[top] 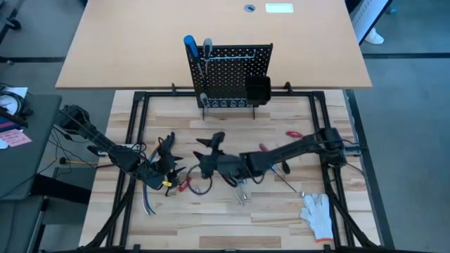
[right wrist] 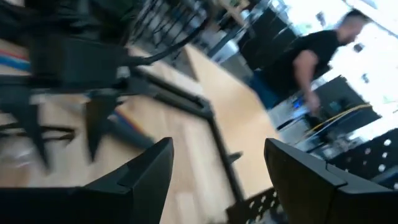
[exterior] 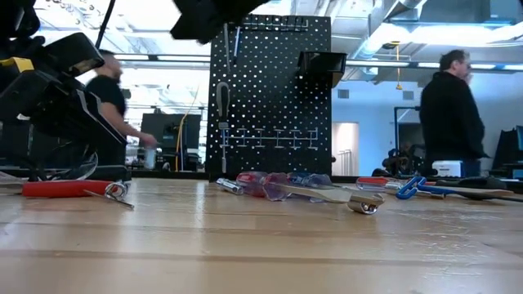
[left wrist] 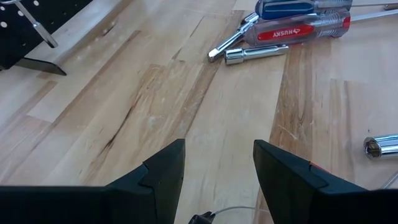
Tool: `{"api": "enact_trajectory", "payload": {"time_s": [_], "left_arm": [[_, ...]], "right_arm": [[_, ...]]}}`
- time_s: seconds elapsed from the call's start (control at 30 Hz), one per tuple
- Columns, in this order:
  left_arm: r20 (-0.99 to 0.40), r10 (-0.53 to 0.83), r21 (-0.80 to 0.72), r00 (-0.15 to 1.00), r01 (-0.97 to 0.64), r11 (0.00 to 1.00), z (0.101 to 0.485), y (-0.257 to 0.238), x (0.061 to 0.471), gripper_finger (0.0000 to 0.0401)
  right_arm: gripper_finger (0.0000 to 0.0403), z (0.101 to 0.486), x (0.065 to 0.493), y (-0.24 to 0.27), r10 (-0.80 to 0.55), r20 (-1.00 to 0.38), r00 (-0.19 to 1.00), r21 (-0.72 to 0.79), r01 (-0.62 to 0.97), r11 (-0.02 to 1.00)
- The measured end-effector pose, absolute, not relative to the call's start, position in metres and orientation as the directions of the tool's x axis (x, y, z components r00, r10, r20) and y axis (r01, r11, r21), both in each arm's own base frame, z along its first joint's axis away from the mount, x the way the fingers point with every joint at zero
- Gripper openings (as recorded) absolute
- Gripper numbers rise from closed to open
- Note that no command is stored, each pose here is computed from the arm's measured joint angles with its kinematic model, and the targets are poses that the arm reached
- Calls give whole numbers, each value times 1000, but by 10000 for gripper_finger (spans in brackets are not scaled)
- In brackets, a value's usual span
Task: Hang tools onto peg board
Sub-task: Hang the blue screwdriver on the pegboard
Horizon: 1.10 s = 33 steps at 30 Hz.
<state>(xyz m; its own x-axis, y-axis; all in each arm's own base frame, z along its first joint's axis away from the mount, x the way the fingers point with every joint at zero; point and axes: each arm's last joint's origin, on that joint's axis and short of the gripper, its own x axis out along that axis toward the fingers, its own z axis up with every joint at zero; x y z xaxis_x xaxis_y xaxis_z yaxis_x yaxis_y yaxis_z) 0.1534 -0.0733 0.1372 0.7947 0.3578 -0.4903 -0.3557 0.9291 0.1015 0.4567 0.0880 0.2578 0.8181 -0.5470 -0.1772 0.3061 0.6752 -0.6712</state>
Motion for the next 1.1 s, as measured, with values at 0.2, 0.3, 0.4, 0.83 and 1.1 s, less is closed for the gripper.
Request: {"api": "enact_trajectory", "payload": {"time_s": [0.2,0.3,0.4,0.83,1.1], "left_arm": [[-491,357,89,794,-361,928,137,-73,153,185],[-491,357,88,795,-362,928,137,-73,153,185],[-491,357,86,795,-364,928,137,-73,153,185],[-489,356,73,796,-369,926,137,-74,154,185],[-489,357,71,796,-372,926,137,-73,153,185]], "right_arm": [[259,268,428,119,-494,-307,813,-562,264,784],[255,269,420,134,-448,-339,828,-478,258,839],[250,266,414,149,-369,-386,845,-381,218,898],[250,225,396,109,-230,-797,559,-35,338,941],[250,212,395,61,-316,-864,393,-53,551,833]]}}
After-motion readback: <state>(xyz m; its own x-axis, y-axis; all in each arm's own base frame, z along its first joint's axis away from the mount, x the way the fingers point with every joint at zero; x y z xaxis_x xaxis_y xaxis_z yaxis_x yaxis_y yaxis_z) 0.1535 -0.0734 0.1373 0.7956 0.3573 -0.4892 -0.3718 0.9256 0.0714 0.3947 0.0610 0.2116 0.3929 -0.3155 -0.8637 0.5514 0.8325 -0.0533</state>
